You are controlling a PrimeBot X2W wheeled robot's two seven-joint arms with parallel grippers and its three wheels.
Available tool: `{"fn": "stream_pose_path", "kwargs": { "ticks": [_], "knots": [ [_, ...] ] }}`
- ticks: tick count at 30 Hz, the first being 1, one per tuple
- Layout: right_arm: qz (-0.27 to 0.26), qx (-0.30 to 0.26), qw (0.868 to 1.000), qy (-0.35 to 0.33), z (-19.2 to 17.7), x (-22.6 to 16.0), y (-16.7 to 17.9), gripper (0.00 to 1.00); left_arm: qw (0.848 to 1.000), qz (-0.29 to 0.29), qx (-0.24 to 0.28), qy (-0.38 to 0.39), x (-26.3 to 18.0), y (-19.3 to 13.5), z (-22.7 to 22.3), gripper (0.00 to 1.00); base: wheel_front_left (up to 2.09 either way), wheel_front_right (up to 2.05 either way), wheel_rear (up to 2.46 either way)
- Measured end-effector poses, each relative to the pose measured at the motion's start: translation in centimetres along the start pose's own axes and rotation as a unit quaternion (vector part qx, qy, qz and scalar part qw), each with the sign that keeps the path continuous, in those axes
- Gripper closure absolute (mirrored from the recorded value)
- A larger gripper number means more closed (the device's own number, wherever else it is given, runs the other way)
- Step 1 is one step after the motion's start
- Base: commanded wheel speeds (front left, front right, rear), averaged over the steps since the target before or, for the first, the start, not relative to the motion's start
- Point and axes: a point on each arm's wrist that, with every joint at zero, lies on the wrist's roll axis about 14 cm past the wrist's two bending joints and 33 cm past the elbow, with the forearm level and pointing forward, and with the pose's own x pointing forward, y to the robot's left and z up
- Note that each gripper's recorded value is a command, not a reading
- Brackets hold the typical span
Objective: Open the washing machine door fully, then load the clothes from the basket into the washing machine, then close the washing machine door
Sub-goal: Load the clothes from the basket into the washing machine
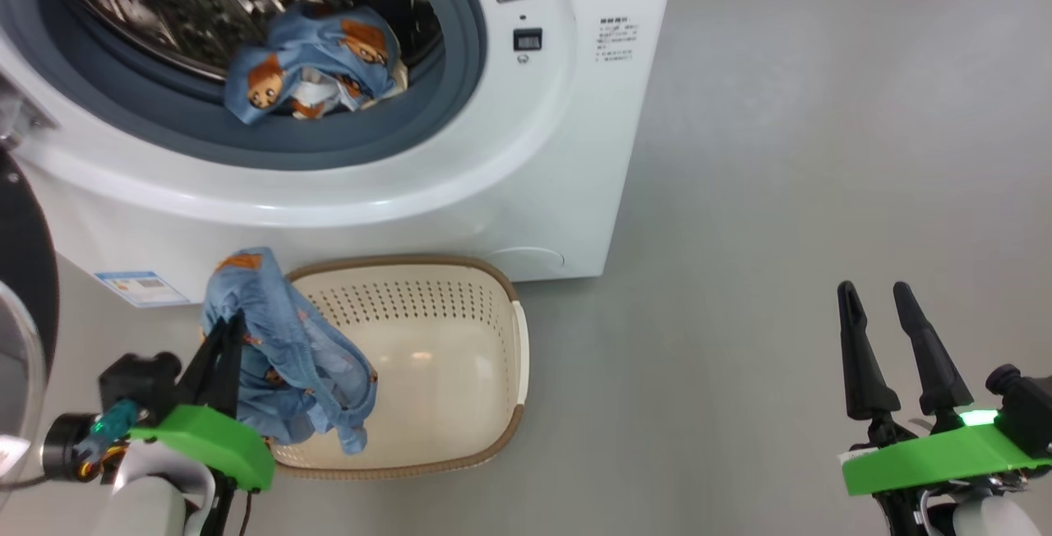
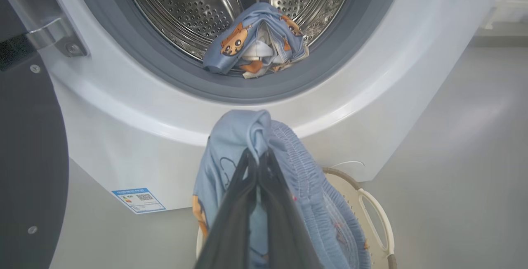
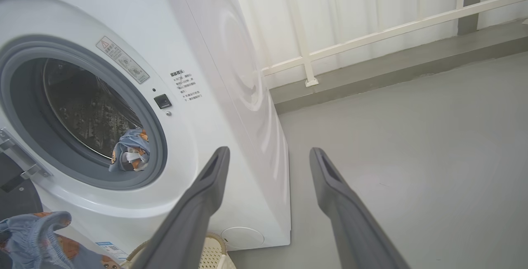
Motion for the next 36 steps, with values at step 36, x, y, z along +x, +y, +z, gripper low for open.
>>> {"fn": "stream_pose_path", "kwargs": {
  "ticks": [36],
  "knots": [
    [-0.007, -0.007, 1.0, 0.011, -0.2, -2.3, -0.7, 0.0, 0.988, 0.061, -0.059, -0.13, -7.7, 2.2, 4.7, 1.0, 0.0, 0.0, 0.0]
  ]
}}
